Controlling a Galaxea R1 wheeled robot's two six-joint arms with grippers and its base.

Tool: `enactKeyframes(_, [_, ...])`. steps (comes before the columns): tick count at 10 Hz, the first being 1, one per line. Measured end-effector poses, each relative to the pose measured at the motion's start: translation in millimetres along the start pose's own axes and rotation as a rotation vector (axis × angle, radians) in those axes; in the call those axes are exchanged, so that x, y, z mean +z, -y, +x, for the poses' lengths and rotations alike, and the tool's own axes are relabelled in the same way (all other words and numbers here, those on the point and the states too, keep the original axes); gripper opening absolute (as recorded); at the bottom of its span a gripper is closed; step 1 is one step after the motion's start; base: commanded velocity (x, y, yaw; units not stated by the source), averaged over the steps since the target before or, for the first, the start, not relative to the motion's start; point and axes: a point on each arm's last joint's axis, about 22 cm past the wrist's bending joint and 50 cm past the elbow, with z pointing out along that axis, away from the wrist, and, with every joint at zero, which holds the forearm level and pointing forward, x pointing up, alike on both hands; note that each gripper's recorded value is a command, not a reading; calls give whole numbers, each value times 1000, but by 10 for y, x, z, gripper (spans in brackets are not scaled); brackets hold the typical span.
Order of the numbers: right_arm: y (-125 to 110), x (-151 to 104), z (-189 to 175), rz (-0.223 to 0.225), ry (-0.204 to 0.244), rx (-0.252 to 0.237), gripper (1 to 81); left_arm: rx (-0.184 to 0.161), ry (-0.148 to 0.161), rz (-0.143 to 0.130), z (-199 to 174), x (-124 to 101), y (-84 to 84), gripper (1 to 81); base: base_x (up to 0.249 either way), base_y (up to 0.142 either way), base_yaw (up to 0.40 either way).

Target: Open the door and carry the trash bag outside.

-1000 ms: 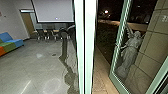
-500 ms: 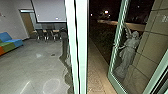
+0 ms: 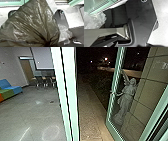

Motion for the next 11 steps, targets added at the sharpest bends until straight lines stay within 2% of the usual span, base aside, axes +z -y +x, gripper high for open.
enactKeyframes(11, [11, 4, -32, 1, 4, -9, 811, 0, -1, 0, -2, -1, 0, 10, 0, -136, 0])
